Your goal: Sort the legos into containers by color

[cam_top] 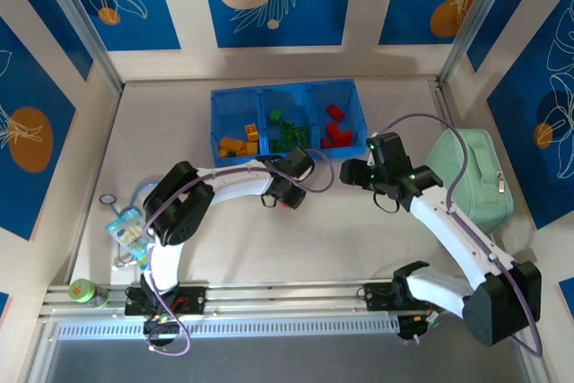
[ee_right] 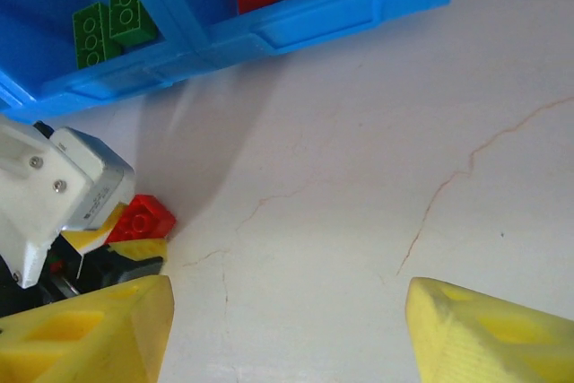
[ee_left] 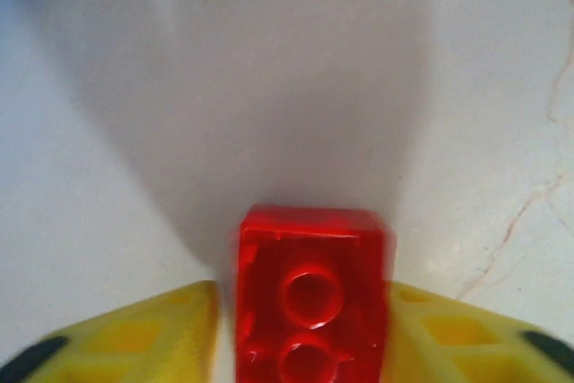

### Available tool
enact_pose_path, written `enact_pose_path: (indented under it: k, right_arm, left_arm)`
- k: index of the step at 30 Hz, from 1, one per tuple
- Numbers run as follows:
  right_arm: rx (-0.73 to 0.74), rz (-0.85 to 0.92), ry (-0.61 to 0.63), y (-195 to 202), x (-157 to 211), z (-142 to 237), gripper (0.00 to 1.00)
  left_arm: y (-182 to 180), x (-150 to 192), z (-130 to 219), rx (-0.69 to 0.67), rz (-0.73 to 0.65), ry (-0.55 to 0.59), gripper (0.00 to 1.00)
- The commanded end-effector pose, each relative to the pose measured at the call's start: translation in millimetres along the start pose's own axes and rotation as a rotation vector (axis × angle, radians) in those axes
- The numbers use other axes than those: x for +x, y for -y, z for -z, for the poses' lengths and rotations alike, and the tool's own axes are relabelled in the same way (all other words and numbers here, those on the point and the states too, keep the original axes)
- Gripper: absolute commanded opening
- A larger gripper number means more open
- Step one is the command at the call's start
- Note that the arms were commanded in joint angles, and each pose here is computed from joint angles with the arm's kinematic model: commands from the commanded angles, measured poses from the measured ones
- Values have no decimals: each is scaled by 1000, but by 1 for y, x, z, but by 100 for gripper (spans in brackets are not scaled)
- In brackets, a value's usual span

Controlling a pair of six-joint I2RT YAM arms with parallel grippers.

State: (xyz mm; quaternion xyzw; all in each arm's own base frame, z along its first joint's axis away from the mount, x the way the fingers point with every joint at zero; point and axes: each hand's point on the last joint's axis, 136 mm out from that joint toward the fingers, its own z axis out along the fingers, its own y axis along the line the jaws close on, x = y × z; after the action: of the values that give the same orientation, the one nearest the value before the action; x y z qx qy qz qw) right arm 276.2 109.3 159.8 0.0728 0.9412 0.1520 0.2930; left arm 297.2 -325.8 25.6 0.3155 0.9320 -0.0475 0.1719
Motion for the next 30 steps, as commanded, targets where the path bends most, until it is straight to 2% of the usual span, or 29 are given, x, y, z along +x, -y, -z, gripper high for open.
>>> enact_pose_path:
  k: [1, 7, 13, 30]
  right_arm:
    - [12, -58, 19, 10, 4, 3, 70]
    - [44, -127, -6, 33, 23, -5, 70]
    - [59, -124, 10, 42, 36, -2, 70]
    - [23, -123, 5, 43, 57, 2, 70]
  left_arm:
    - [2, -8, 6, 23, 6, 11, 38]
    - [8, -38, 30, 49, 13, 89, 35]
    - [14, -75, 64, 90, 24, 214, 35]
    - [28, -175, 117, 214, 73, 471, 35]
